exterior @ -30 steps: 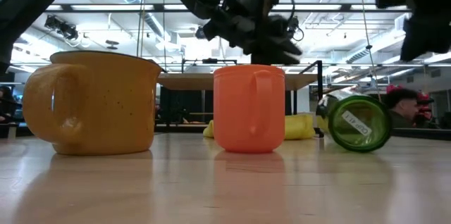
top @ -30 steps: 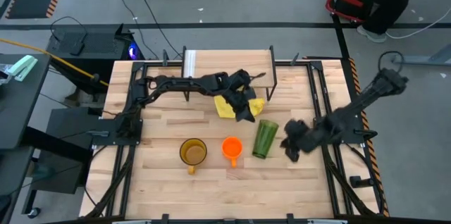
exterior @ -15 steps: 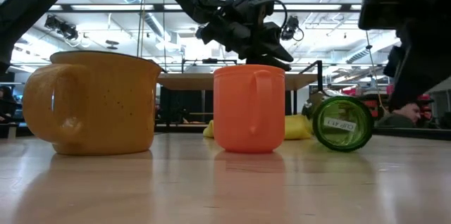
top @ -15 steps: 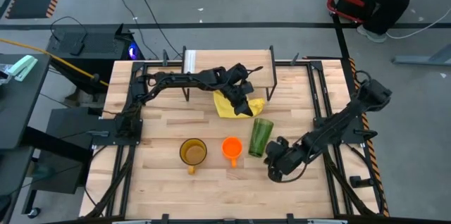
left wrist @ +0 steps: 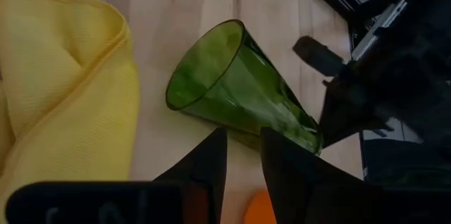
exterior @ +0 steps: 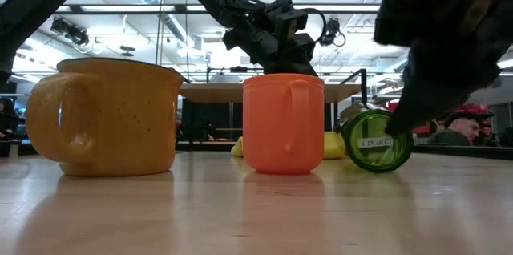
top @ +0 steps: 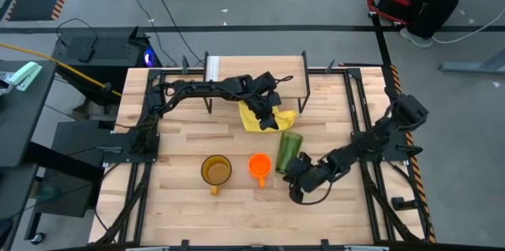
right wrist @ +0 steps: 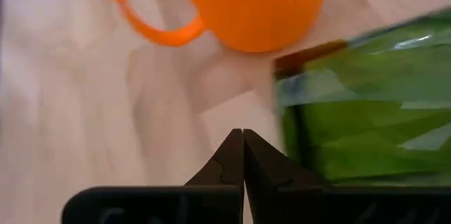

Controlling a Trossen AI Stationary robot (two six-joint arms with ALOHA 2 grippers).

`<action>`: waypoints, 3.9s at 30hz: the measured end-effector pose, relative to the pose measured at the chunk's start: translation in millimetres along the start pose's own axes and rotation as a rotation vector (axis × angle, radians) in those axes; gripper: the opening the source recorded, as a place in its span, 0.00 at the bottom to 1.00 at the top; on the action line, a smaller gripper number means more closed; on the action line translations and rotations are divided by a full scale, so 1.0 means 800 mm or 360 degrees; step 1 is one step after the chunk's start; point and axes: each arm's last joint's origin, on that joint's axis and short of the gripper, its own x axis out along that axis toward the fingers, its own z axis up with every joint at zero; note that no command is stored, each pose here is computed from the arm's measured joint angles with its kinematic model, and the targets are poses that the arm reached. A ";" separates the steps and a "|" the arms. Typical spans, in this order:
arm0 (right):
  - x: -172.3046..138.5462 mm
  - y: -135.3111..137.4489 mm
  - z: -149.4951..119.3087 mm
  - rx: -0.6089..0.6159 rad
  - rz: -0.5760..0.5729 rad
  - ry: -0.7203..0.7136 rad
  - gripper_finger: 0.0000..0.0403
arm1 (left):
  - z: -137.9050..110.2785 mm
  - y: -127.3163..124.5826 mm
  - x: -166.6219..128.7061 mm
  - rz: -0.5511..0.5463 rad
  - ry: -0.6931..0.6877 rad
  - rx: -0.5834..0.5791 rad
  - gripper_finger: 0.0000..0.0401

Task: Stack small to large cups/mugs on shelf
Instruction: Put the green cup on the shelf

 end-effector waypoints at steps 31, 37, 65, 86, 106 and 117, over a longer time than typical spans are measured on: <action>-0.022 -0.026 -0.044 0.0252 -0.0649 -0.0082 0.02 | 0.002 0.003 0.000 0.0182 -0.0056 0.0024 0.25; -0.032 -0.032 -0.055 0.0315 -0.0782 -0.0131 0.01 | 0.008 0.006 -0.001 0.0225 -0.0131 0.0034 0.26; -0.061 0.010 -0.074 0.0164 -0.0629 -0.0288 0.01 | -0.016 -0.017 0.045 0.0177 0.0040 0.0026 0.26; -0.152 -0.048 0.098 0.0154 -0.1149 -0.0206 0.01 | -0.069 -0.133 0.042 0.0967 0.0313 0.0445 0.20; -0.126 -0.148 0.181 0.0371 -0.0740 0.0249 0.00 | -0.068 -0.167 -0.019 0.0980 0.0317 0.0390 0.19; -0.086 -0.176 0.193 0.0374 -0.0761 0.0344 0.00 | -0.074 -0.169 -0.019 0.0995 0.0361 0.0348 0.18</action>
